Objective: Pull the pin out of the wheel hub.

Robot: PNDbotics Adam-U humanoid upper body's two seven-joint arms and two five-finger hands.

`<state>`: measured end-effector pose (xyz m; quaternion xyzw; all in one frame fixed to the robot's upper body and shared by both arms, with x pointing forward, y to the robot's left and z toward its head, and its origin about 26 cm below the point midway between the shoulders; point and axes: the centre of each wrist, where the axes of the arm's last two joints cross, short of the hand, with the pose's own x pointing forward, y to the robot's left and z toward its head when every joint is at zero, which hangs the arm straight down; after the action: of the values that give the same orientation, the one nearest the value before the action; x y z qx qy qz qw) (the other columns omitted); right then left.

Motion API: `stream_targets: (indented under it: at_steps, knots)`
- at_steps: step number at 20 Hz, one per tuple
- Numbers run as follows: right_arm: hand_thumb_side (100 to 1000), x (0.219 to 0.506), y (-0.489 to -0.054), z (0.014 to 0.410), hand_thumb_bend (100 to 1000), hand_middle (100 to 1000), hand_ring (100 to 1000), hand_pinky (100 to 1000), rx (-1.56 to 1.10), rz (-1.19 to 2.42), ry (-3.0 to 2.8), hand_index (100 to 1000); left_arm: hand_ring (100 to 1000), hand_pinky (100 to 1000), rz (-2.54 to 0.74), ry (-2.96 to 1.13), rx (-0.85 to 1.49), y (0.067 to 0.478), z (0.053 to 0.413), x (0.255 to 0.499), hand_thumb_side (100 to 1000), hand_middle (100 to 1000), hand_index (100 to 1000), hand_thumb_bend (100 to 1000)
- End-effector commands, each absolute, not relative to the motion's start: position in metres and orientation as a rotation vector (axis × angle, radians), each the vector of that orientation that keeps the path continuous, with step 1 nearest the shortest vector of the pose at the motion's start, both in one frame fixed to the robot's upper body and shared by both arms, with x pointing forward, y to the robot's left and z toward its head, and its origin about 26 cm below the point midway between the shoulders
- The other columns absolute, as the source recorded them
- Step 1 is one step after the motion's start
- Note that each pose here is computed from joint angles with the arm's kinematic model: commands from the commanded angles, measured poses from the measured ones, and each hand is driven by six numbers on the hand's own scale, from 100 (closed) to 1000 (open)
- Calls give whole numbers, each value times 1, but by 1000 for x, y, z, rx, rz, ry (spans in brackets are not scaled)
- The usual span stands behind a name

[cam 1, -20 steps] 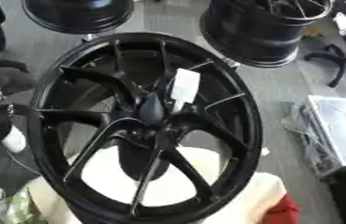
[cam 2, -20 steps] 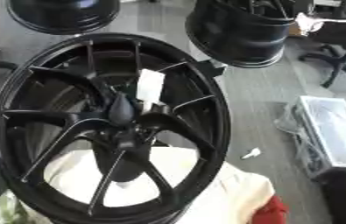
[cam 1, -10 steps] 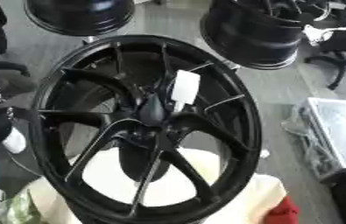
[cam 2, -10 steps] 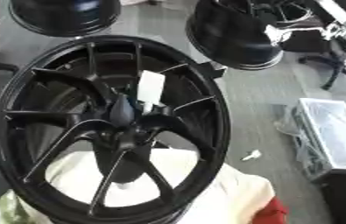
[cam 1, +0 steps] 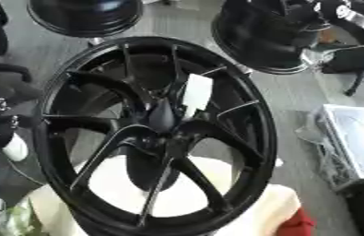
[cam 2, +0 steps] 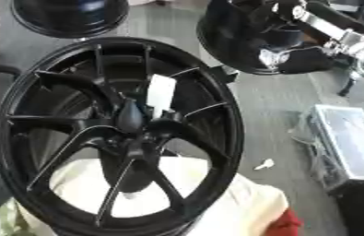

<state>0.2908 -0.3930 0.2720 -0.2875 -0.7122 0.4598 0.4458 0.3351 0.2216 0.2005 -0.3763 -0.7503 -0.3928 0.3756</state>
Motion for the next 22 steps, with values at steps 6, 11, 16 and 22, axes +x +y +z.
stream_targets:
  at_steps: [6,11,16,22]
  knots:
    - [424,292,-380,290,100,799,798,859,-711,1293,-1637,868,963,779,-1050,-1925,-959,220,209,335,695,839,834,109]
    - [436,295,-368,294,100,798,801,861,-724,1344,-1609,865,964,778,-1052,-1918,-967,219,208,335,693,839,833,109]
    - [467,299,-359,294,100,798,804,861,-699,1394,-1568,863,965,778,-1053,-1915,-973,219,209,335,689,839,833,107]
    - [447,303,-350,297,100,799,812,866,-708,1433,-1530,864,966,778,-1053,-1911,-973,220,208,335,687,840,833,104]
